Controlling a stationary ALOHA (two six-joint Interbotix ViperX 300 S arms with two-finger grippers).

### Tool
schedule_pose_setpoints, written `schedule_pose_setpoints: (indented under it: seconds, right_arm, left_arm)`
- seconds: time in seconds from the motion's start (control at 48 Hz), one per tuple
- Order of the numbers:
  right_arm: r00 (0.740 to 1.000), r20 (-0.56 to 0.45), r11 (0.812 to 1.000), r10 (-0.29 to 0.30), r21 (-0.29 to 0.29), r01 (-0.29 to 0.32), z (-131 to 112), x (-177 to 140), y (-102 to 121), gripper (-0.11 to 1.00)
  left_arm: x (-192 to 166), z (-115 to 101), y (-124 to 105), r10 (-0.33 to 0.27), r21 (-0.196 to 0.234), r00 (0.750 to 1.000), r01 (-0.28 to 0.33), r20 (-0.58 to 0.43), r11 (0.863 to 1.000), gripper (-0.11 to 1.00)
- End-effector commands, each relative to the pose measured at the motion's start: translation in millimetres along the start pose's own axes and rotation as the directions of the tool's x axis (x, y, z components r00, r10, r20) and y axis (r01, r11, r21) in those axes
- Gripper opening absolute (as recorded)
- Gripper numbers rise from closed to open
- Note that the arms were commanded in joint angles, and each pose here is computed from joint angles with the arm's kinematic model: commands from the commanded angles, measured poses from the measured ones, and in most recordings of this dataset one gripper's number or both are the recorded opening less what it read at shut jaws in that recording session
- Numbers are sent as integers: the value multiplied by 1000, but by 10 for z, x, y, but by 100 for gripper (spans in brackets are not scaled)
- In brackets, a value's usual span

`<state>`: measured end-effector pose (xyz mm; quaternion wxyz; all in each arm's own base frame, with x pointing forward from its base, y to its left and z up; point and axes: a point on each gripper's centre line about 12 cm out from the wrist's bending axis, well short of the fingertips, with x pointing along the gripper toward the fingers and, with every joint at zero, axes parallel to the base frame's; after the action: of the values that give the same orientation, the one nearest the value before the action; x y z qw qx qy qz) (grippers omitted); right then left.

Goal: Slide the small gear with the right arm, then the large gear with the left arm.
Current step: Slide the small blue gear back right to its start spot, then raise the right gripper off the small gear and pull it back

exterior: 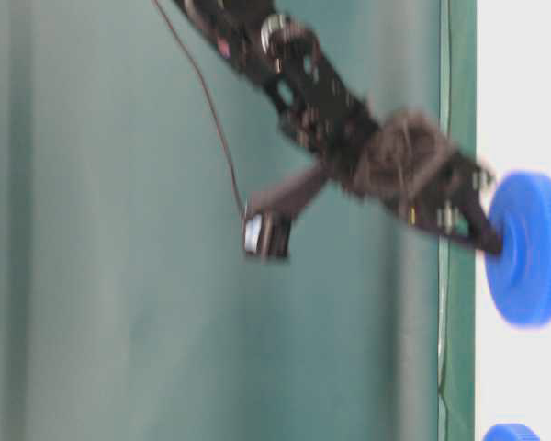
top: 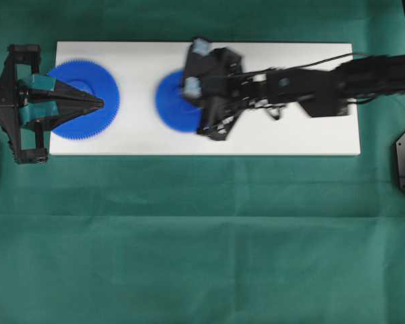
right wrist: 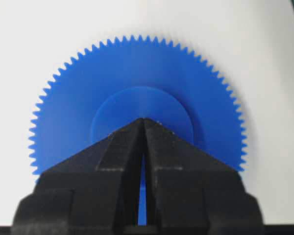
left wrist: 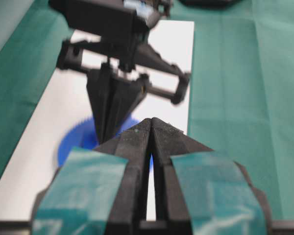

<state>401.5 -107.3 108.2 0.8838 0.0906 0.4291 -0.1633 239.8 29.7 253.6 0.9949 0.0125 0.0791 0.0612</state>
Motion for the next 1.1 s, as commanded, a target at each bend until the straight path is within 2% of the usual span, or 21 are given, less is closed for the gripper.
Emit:
schedule_pose_setpoints:
  seconds: [0.0,0.125,0.271,0.521,0.792,1.084]
  right_arm:
    - [996,-86,999,-38,31,41,-369,-116,-201,50]
    - [988,-137,992,-65,97,79,-716,-330,-391,50]
    - [979,-181,974,-96,186,130,-1112,-619,-585,50]
    - [963,-233,946,-136,258,196,-1589,-1040,-689,50]
    - [952,-253,911,-171,328,251,-1799,-1297,-722,50]
    - [957,-234,912,-169,332,242,-1786,-1319,-715,50]
  left_arm:
    - [5,61,10,4,-1,1000,-4,24,1000,0]
    - [10,55,10,4,-2,1000,-4,21,1000,0]
    - [7,36,9,4,-2,1000,-4,17,1000,0]
    - [-7,-8,30,13,-3,1000,-13,7,1000,0]
    - [-8,-15,56,23,-4,1000,-23,2,1000,0]
    - [-9,-21,55,23,-3,1000,-23,1,1000,0]
